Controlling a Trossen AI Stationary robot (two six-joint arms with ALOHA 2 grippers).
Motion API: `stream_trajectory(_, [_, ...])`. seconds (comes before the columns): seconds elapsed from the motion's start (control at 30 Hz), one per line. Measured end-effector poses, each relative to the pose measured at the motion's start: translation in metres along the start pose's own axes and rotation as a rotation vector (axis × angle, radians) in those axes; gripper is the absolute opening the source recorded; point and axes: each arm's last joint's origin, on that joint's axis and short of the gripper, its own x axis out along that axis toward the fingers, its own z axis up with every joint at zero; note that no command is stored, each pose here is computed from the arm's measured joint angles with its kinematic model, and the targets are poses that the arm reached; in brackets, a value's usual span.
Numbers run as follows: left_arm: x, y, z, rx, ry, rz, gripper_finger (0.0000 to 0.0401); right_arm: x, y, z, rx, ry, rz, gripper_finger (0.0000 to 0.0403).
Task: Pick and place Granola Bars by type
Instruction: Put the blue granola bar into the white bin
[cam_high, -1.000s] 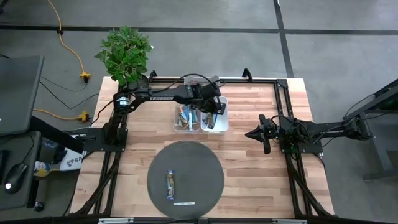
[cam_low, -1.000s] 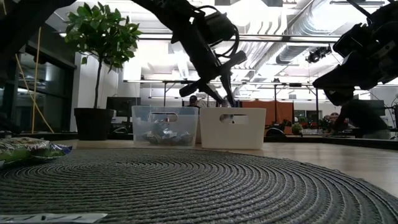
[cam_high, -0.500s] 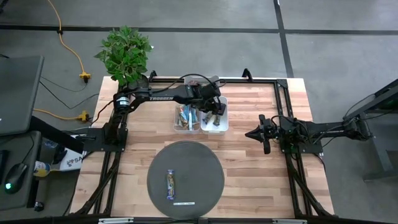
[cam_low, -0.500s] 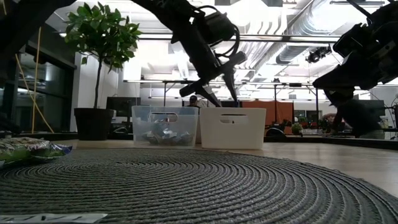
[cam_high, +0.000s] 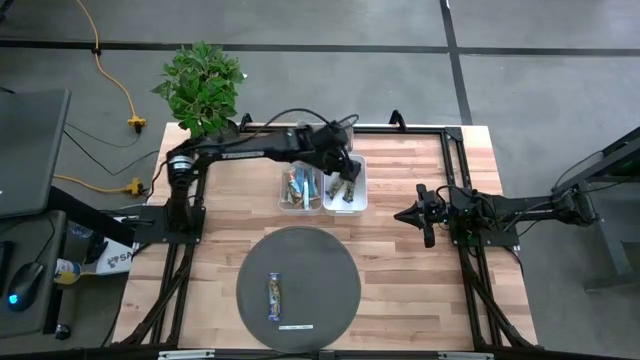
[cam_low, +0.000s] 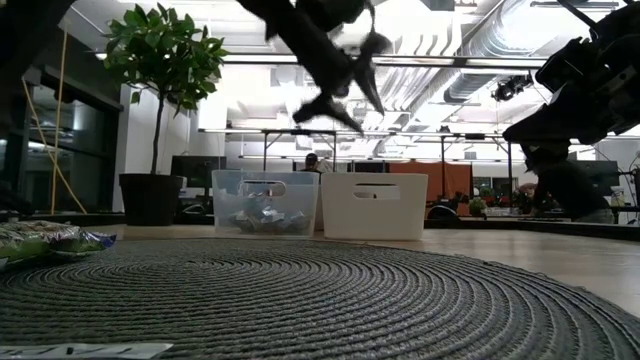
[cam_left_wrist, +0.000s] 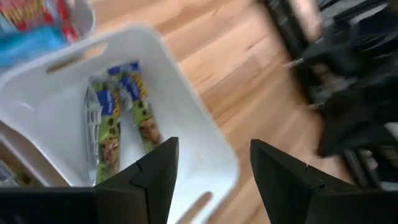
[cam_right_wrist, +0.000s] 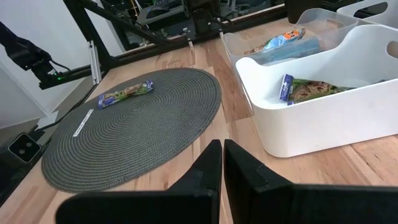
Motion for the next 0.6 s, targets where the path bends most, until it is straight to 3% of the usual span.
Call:
stream_trajectory(0.27, [-0.074,-0.033,-0.011,0.052,-0.102,-0.082,0.0195,0.000,0.000,0.000,0.000,0.001,0.000,0.0000])
stream_trajectory(0.47, [-0.123,-0.062,-0.055,0.109,-0.084,-0.085,0.0195,0.000,0.000,0.000,0.000,0.001,0.000,0.0000])
stream_trajectory(0.6, [-0.156,-0.072,-0.088,0.091,-0.105,-0.031,0.0195,0.000,0.000,0.000,0.000,0.000,0.000,0.0000])
